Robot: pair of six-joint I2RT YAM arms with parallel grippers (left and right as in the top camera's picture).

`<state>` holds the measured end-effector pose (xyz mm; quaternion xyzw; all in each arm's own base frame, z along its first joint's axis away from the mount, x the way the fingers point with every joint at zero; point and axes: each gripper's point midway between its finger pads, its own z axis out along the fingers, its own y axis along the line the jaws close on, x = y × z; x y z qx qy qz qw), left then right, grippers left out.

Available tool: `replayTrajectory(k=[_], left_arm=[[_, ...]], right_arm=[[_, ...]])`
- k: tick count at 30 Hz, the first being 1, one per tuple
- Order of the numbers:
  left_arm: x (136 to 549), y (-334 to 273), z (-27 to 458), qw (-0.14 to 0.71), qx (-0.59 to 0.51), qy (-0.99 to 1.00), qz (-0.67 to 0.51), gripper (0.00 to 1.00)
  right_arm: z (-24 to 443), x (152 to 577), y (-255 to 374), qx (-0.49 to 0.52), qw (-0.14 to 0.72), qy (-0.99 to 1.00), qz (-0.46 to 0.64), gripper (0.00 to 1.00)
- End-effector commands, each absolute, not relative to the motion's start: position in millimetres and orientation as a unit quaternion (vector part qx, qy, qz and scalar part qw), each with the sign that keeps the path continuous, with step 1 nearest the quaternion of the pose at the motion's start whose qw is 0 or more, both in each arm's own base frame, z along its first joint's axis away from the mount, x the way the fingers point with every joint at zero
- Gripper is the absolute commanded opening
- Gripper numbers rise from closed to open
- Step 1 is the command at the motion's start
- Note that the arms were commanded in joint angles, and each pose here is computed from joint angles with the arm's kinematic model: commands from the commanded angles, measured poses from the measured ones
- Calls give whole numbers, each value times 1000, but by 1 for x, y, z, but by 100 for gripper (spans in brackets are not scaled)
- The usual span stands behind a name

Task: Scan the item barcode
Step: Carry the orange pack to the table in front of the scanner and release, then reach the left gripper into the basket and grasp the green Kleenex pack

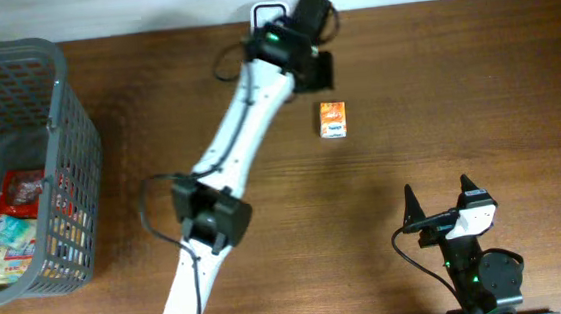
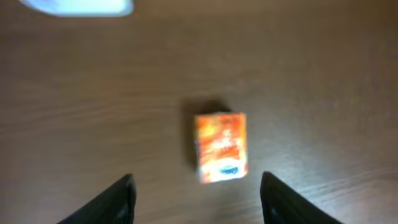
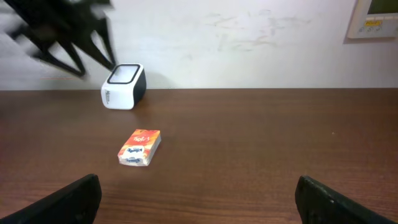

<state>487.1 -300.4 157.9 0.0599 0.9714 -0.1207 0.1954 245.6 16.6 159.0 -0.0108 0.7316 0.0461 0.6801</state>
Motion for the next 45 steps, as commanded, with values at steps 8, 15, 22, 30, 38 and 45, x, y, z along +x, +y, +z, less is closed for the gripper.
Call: replayTrajectory(k=[8,15,22,30,38,45], left_arm=[[430,94,399,393,-254,883,-33,66],[371,232,289,201,-470,857,68,61],[335,264,136,38,-559,820,116,68],[261,308,86,-28,-622,770,137,67],[276,290,31,-15,-542,839,49,53],[288,285,39,-1,-541,841,15,0]], right_arm=[[157,245,17,-10,679,733,49,98],[157,245,18,-11,679,733,49,98],[157,245,17,-10,679,733,49,99],[157,245,17,-10,679,733,49,98],[157,245,17,-10,679,733,49,98],[157,245,17,-10,679,732,49,98]])
